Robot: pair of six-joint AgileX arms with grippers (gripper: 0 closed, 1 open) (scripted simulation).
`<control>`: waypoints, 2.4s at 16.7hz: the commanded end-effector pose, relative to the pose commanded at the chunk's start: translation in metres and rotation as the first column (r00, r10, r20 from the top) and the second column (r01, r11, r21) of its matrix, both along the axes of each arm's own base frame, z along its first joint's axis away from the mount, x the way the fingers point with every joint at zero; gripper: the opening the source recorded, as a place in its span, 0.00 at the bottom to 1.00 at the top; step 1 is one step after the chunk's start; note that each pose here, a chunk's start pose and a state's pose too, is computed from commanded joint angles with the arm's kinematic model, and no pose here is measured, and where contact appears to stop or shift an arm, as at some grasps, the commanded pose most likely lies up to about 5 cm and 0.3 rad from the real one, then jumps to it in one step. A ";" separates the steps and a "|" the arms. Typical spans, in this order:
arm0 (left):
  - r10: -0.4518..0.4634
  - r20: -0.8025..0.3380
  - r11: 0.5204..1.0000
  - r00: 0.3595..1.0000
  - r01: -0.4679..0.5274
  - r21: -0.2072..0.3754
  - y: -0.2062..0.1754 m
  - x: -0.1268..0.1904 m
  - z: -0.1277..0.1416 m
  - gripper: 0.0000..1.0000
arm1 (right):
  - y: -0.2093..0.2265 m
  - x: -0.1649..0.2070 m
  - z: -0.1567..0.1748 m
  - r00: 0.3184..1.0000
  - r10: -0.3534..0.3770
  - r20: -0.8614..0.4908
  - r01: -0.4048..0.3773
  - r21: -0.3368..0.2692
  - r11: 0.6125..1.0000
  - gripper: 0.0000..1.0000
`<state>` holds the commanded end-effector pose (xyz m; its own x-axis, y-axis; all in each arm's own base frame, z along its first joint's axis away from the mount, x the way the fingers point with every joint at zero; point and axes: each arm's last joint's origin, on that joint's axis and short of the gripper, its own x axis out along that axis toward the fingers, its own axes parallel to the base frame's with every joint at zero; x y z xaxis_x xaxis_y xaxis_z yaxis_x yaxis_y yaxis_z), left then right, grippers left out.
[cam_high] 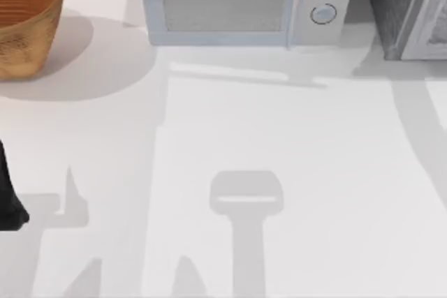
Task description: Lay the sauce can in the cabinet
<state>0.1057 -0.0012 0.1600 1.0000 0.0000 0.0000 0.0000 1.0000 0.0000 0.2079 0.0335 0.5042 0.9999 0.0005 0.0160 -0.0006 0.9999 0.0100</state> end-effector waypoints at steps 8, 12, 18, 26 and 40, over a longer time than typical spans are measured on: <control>0.000 0.000 1.000 1.000 0.000 0.000 0.000 0.000 0.000 1.00 | 0.014 0.038 0.026 1.000 0.004 -0.017 -0.004 -0.008 1.000 0.00; 0.000 0.000 1.000 1.000 0.000 0.000 0.000 0.000 0.000 1.00 | 0.013 0.039 0.026 1.000 0.001 -0.018 -0.001 -0.006 1.000 0.00; 0.000 0.000 1.000 1.000 0.000 0.000 0.000 0.000 0.000 1.00 | 0.016 0.108 0.024 1.000 -0.003 -0.028 0.003 -0.009 1.000 0.00; 0.000 0.000 1.000 1.000 0.000 0.000 0.000 0.000 0.000 1.00 | 0.012 0.188 0.006 1.000 0.001 -0.018 -0.001 -0.006 1.000 0.00; 0.000 0.000 1.000 1.000 0.000 0.000 0.000 0.000 0.000 1.00 | 0.012 0.188 0.006 1.000 0.001 -0.018 -0.001 -0.006 1.000 0.83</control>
<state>0.1057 -0.0012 0.1600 1.0000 0.0000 0.0000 0.0000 1.0000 0.0000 0.3962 0.0452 0.5098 1.0000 0.0012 -0.0019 -0.0012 1.0000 0.0039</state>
